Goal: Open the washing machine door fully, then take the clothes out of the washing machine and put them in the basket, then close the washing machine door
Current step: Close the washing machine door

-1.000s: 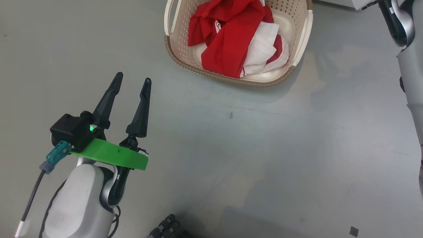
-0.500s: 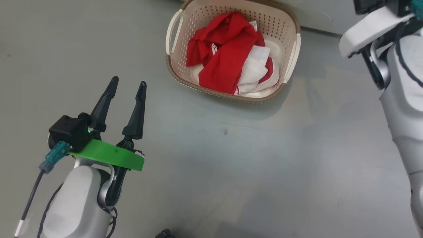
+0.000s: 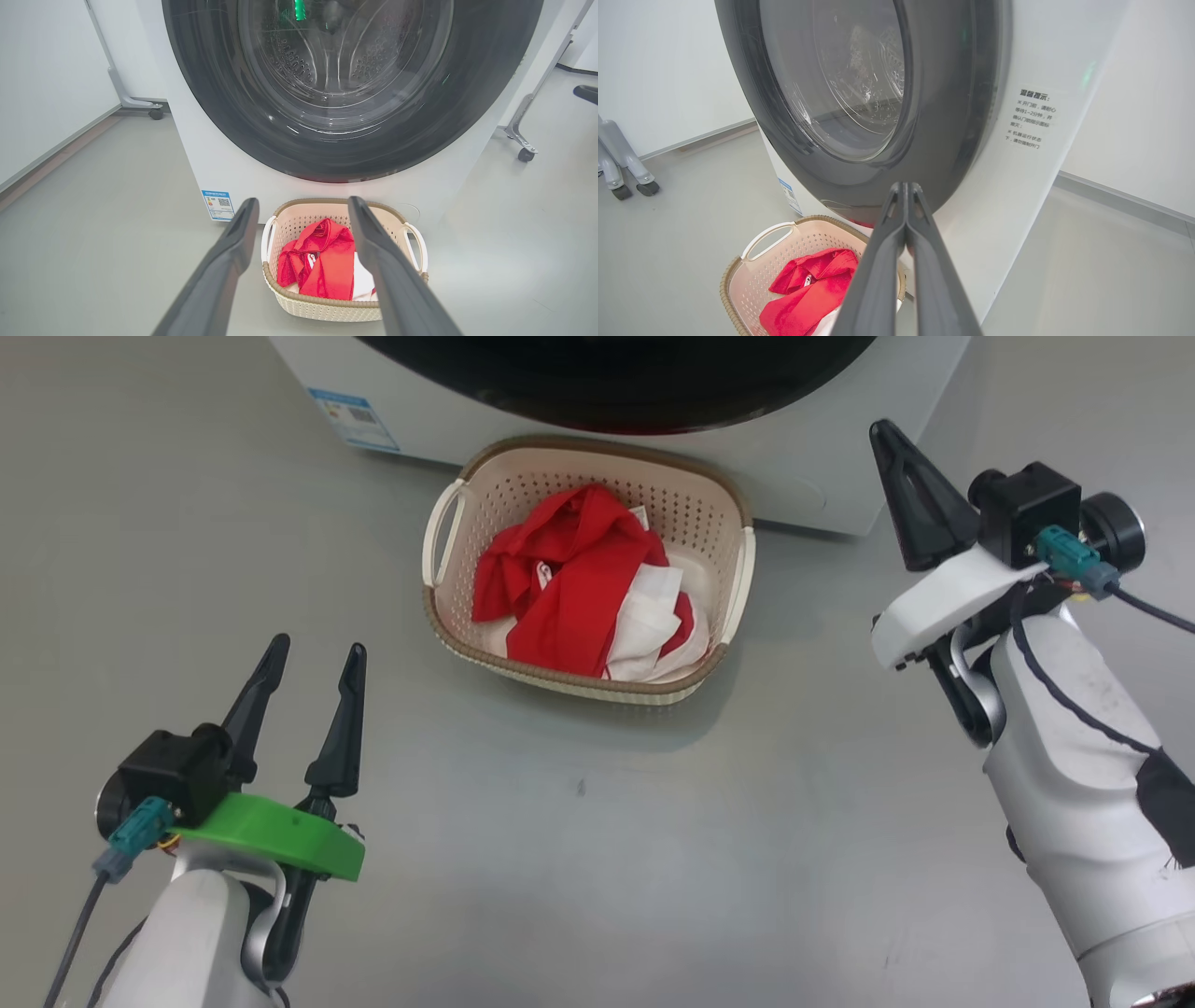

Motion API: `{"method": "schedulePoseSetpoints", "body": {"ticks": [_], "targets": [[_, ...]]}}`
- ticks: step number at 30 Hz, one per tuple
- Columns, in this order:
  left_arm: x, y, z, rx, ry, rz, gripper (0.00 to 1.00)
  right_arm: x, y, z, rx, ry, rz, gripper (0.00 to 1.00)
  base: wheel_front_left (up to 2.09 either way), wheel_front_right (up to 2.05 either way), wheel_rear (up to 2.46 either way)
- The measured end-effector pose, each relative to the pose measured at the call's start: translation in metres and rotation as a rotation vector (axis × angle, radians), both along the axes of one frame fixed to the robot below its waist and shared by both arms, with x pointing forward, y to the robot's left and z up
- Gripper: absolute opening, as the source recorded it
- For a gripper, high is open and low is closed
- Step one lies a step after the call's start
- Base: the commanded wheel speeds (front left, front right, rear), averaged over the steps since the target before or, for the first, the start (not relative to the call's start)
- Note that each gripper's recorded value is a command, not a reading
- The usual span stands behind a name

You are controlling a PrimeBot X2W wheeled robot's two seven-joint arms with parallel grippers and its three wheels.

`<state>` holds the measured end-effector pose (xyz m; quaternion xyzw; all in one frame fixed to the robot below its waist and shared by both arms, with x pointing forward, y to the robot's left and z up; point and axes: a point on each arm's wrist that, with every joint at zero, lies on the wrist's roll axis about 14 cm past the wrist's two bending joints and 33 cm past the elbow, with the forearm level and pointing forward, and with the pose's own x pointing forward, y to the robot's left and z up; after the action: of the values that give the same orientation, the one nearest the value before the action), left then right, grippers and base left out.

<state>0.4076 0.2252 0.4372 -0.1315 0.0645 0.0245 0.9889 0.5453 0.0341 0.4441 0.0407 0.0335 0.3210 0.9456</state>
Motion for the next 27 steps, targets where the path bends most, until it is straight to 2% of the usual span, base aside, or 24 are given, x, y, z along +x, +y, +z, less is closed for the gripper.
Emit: {"method": "schedulePoseSetpoints", "body": {"ticks": [11, 19, 27], "targets": [[-0.022, -0.016, 0.008, -0.020, -0.020, -0.037, 1.00, -0.048, -0.056, 0.020, 0.028, 0.019, -0.159, 0.00, 0.00, 0.00, 0.00], [-0.037, -0.033, 0.016, -0.030, -0.045, -0.080, 1.00, -0.090, -0.105, 0.022, 0.045, 0.046, -0.293, 0.00, 0.00, 0.00, 0.00], [-0.049, -0.046, 0.022, -0.031, -0.064, -0.114, 1.00, -0.127, -0.137, 0.026, 0.060, 0.046, -0.380, 0.00, 0.00, 0.00, 0.00]]}}
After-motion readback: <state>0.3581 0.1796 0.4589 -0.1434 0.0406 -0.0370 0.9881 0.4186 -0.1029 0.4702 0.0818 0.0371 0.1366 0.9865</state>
